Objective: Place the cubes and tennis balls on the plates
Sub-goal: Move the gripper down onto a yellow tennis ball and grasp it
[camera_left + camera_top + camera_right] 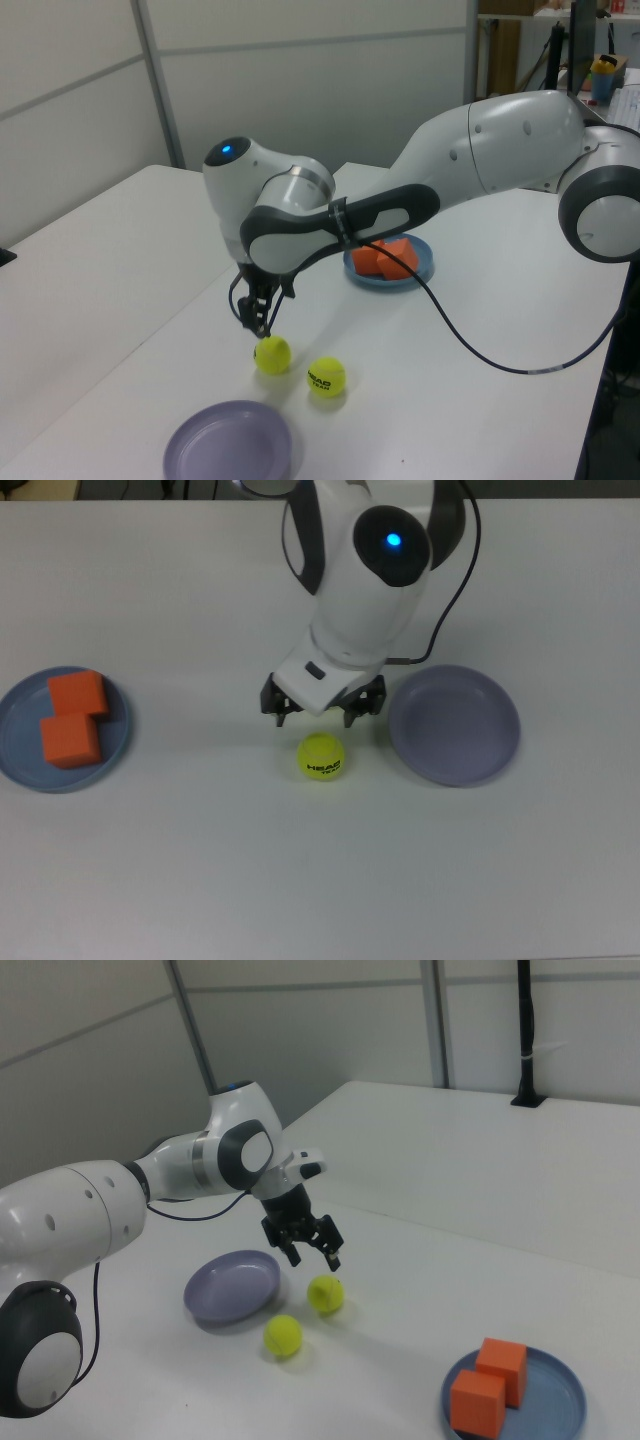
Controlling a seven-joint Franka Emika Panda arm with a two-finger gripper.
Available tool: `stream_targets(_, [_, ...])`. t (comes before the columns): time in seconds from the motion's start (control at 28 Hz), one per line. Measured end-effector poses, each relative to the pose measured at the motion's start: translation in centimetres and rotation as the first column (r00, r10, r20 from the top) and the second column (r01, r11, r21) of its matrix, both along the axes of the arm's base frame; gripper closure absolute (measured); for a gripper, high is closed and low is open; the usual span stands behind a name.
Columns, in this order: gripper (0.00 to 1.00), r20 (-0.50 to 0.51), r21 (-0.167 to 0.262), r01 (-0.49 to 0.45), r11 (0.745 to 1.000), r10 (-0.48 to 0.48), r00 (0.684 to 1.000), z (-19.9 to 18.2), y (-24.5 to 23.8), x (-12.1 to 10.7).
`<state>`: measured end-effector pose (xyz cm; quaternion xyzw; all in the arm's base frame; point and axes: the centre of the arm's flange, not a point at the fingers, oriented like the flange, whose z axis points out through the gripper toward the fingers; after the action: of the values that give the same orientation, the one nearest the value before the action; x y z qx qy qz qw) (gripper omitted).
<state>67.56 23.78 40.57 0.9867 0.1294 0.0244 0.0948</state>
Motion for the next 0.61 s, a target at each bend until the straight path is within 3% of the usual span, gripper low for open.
stream_targets(0.25, [0.00, -0.037, -0.019, -0.044, 0.999, 0.043, 0.998, -2.3, 2.4, -1.2])
stream_targets(0.43, [0.00, -0.047, -0.071, -0.073, 0.995, 0.070, 0.996, -4.9, 2.6, -1.1])
stream_targets(0.61, [0.00, -0.023, -0.073, -0.086, 0.994, 0.085, 0.996, -6.3, 2.5, -0.4])
